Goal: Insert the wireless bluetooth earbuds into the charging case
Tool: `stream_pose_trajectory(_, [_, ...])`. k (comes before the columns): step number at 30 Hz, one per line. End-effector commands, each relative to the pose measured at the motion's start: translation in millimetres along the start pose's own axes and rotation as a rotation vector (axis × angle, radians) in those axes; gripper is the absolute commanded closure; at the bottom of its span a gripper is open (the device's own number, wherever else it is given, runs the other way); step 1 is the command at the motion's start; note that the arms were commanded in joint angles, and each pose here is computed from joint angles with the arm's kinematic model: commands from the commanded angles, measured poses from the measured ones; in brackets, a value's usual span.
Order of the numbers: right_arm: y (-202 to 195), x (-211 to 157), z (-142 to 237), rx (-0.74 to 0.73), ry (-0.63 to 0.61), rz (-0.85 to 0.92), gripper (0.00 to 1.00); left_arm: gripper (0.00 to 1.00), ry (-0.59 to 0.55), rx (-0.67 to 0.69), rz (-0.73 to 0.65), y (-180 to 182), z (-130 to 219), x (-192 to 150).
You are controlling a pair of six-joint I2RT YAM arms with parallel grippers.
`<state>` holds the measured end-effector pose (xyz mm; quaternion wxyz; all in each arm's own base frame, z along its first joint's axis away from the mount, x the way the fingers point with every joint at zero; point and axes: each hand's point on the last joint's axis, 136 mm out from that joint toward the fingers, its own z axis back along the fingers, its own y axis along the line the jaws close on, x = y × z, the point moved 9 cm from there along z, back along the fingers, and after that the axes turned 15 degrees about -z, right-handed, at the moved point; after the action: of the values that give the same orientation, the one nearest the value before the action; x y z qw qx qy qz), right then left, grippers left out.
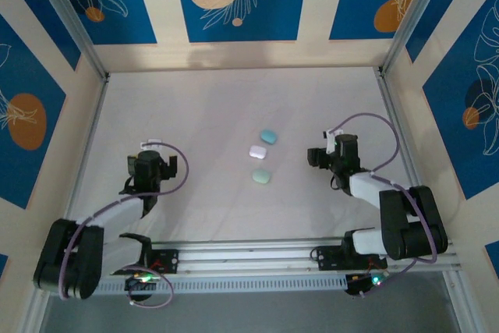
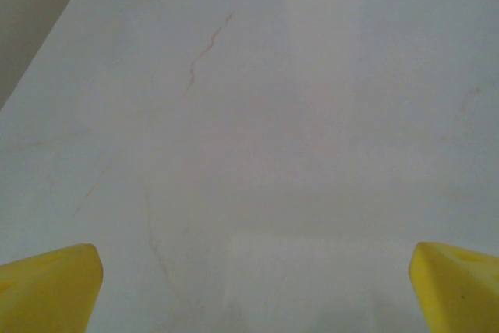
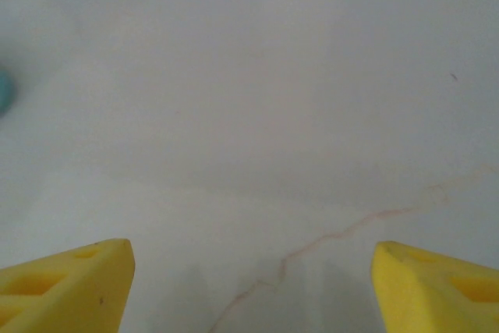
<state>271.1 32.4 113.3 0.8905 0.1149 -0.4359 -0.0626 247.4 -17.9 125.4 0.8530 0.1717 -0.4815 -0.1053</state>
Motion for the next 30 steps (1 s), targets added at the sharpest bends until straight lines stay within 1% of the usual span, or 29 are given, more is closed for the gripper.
stream_pose_trajectory(1, [13.6,34.2,14.8,0.244,-0.25,0.106,0.2,0.0,-0.275,0.001,0.093,10.7,-8.3,31.2])
stream_pose_trajectory(2, [10.9,37.2,14.0,0.257,-0.242,0.089,0.2,0.0,-0.3,-0.016,0.064,9.2,-13.0,34.3])
stream_pose_trajectory(4, [6.6,43.2,9.9,0.273,-0.219,0.053,0.2,0.0,-0.309,-0.041,0.033,7.7,-21.2,38.8])
stream_pose_trajectory(6, [1.4,48.6,4.5,0.293,-0.189,0.008,0.21,0.0,-0.288,-0.086,0.046,7.4,-33.0,35.0])
stream_pose_trajectory(8, [0.0,40.9,-2.2,0.323,-0.213,0.015,0.21,0.0,-0.297,-0.102,0.06,4.3,-43.3,22.8])
stream_pose_trajectory(9, [2.4,31.7,-7.9,0.321,-0.233,0.047,0.21,0.0,-0.331,-0.081,0.07,4.9,-45.6,21.1])
stream_pose_trajectory(10, [-0.4,27.5,-13.3,0.264,-0.292,0.035,0.19,0.0,-0.3,-0.082,0.077,5.0,-45.3,17.3])
stream_pose_trajectory(11, [-3.7,28.8,-13.3,0.233,-0.292,0.008,0.18,0.0,-0.255,-0.065,0.091,8.6,-45.4,18.3])
stream_pose_trajectory(12, [-4.3,32.3,-14.5,0.213,-0.242,-0.003,0.18,0.0,-0.241,-0.021,0.112,12.5,-47.7,19.0])
stream_pose_trajectory(13, [-7.2,37.7,-21.6,0.152,-0.234,-0.033,0.11,0.0,-0.245,-0.01,0.103,11.8,-51.2,20.2])
stream_pose_trajectory(14, [-13.4,40.7,-24.2,0.086,-0.255,-0.077,0.0,0.0,-0.216,-0.014,0.091,10.3,-53.7,22.3])
stream_pose_trajectory(15, [-14.3,40.4,-22.9,0.076,-0.239,-0.083,0.01,0.0,-0.198,-0.011,0.08,8.8,-55.0,24.0])
stream_pose_trajectory(16, [-14.0,40.4,-23.3,0.073,-0.252,-0.077,0.01,0.0,-0.213,-0.002,0.077,7.8,-54.7,24.7])
stream_pose_trajectory(18, [-13.5,39.5,-22.2,0.048,-0.261,-0.077,0.01,0.0,-0.206,-0.005,0.077,7.8,-54.3,24.8])
stream_pose_trajectory(24, [-12.6,39.7,-23.0,0.054,-0.259,-0.072,0.01,0.0,-0.219,-0.02,0.065,5.8,-53.9,25.6])
stream_pose_trajectory(28, [-13.2,40.3,-23.5,0.062,-0.249,-0.076,0.01,0.0,-0.218,-0.065,0.042,2.2,-55.4,28.0])
stream_pose_trajectory(30, [-13.7,40.3,-23.5,0.062,-0.247,-0.077,0.01,0.0,-0.219,-0.065,0.04,2.4,-55.5,28.0])
